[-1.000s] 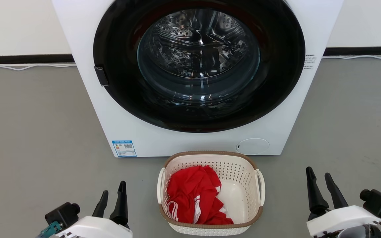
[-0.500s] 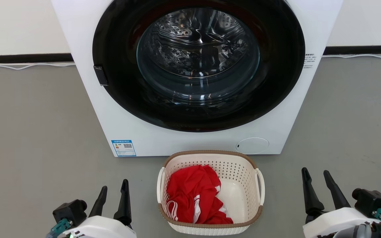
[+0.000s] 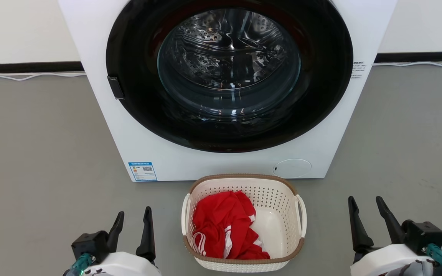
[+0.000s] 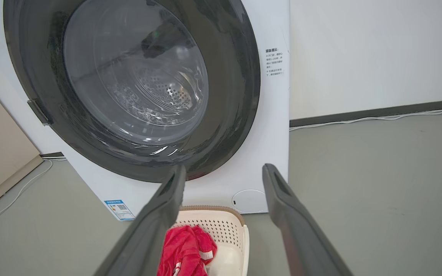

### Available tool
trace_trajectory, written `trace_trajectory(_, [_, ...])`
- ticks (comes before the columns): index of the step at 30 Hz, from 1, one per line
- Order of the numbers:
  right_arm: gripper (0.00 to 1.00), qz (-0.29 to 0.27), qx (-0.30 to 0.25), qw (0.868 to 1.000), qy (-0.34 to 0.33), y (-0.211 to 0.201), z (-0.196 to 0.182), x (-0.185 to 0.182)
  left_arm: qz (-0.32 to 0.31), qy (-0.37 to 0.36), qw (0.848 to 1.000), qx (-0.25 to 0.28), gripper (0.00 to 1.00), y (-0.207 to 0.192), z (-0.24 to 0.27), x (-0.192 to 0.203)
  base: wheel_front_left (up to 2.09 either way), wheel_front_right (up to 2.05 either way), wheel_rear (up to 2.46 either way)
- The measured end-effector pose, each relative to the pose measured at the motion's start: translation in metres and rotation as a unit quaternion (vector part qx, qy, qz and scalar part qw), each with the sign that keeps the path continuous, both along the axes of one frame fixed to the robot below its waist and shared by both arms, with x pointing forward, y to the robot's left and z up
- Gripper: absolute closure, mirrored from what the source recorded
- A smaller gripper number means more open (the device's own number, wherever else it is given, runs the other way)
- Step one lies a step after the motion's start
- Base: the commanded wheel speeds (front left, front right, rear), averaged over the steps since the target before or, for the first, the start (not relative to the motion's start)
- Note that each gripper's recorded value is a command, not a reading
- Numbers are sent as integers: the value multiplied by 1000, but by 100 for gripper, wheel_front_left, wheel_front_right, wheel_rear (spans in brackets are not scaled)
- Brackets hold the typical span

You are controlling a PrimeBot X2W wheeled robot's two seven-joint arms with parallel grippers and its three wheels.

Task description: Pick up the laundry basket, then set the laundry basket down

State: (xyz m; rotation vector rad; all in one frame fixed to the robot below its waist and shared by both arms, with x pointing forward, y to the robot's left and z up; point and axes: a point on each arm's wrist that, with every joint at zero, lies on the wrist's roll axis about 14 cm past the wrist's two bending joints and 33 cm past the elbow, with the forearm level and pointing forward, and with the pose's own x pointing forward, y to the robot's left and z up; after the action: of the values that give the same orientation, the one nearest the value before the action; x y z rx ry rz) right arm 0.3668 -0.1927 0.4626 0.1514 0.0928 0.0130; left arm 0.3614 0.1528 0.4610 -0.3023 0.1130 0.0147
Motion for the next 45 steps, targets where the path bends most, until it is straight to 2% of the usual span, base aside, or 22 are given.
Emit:
trace_trajectory(19, [0, 28, -106, 994, -13, 4, 0, -1, -22, -28, 996, 87, 0, -8, 5, -1, 0, 0, 0])
trace_trajectory(45, [0, 21, -103, 994, 3, 0, -10, -1, -23, -11, 996, 84, 0, -8, -6, 1, 0, 0, 0])
